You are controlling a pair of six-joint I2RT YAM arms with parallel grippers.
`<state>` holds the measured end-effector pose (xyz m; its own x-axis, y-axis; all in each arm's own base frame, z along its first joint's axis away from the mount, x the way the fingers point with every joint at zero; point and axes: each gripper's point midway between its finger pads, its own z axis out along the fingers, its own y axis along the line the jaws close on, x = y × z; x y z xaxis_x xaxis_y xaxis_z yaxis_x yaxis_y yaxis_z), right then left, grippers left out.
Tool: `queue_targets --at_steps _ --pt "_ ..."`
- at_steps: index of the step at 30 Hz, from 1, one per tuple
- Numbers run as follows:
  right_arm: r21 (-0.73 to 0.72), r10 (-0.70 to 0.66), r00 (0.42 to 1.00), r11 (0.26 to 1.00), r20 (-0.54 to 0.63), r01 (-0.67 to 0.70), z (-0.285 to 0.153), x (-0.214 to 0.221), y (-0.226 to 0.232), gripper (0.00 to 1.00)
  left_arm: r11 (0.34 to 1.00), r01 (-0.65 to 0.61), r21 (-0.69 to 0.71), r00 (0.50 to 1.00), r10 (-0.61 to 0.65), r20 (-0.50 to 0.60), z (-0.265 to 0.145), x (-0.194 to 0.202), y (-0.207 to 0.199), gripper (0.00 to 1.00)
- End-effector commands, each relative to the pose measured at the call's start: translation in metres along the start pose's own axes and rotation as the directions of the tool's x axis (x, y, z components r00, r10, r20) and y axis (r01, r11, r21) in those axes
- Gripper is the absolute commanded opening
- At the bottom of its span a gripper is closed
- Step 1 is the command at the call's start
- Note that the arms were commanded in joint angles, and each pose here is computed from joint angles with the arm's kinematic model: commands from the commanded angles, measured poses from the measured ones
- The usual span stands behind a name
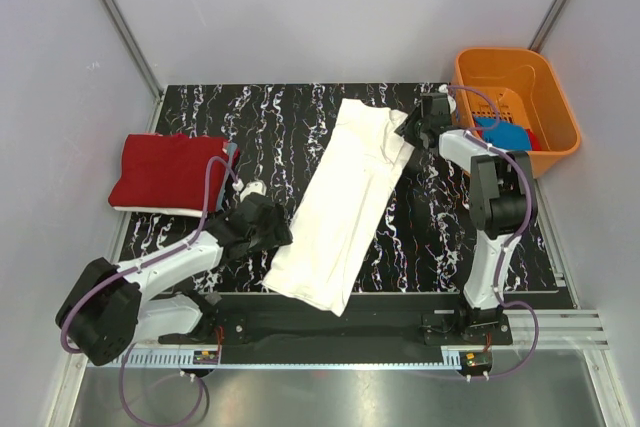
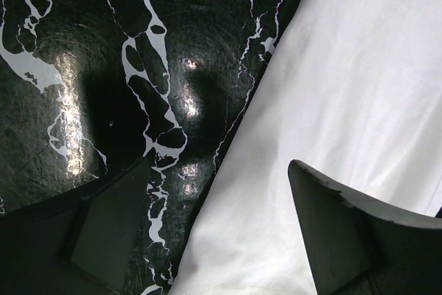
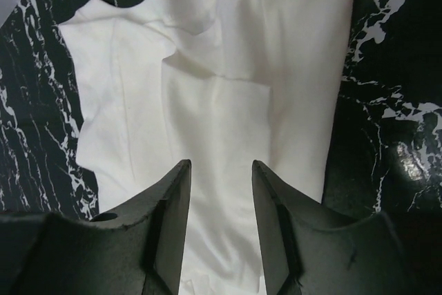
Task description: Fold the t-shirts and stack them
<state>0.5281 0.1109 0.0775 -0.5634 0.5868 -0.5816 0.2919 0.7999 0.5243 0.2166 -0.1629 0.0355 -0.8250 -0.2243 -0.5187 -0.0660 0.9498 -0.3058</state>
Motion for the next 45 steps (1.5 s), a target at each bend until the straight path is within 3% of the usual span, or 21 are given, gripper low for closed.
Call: queue_targets --at_steps 1,14,16,17,19,27,29,32,37,45 --pt "0.048 -0.024 0.999 0.999 0.025 0.023 0.009 -0.018 -0.007 0.47 1.000 -0.004 0.023 0.998 0.003 0.059 -0.006 -0.021 -0.011 0.88" --pt "0.077 -0.019 1.000 0.997 0.005 0.018 0.044 -0.022 -0.022 0.43 1.000 -0.015 0.011 0.999 0.014 0.046 -0.002 -0.019 -0.009 0.87" --pt "0.077 -0.017 1.000 0.997 0.005 0.017 0.047 -0.021 -0.022 0.38 1.000 -0.015 0.008 0.999 0.015 0.043 -0.002 -0.019 -0.009 0.87" --pt "0.077 -0.019 1.000 0.997 0.011 0.019 0.048 -0.024 -0.022 0.24 1.000 -0.014 0.005 0.999 0.014 0.042 -0.002 -0.019 -0.009 0.87" --pt "0.105 -0.022 1.000 0.994 0.022 0.020 0.046 -0.028 -0.028 0.12 1.000 -0.013 0.004 0.999 0.013 0.038 -0.001 -0.018 -0.009 0.87" --pt "0.141 0.007 0.997 0.990 0.077 -0.018 0.025 -0.046 -0.045 0.07 1.000 -0.015 0.007 0.999 0.014 0.037 0.000 -0.020 -0.012 0.86" --pt "0.143 0.010 0.997 0.989 0.081 -0.021 0.020 -0.046 -0.047 0.09 1.000 -0.015 0.006 0.999 0.015 0.036 0.001 -0.020 -0.012 0.86" --pt "0.148 0.020 0.997 0.988 0.075 -0.031 0.015 -0.041 -0.050 0.51 1.000 -0.016 0.001 0.999 0.016 0.035 0.002 -0.019 -0.011 0.86" --pt "0.097 0.046 0.996 0.994 0.081 -0.054 -0.001 -0.034 -0.045 0.60 1.000 -0.017 -0.012 0.999 0.018 0.032 0.005 -0.017 -0.008 0.86" --pt "0.019 0.088 0.996 0.996 0.005 -0.088 -0.004 -0.004 -0.043 0.60 0.999 -0.024 -0.021 1.000 0.024 0.011 0.009 -0.011 -0.004 0.86"
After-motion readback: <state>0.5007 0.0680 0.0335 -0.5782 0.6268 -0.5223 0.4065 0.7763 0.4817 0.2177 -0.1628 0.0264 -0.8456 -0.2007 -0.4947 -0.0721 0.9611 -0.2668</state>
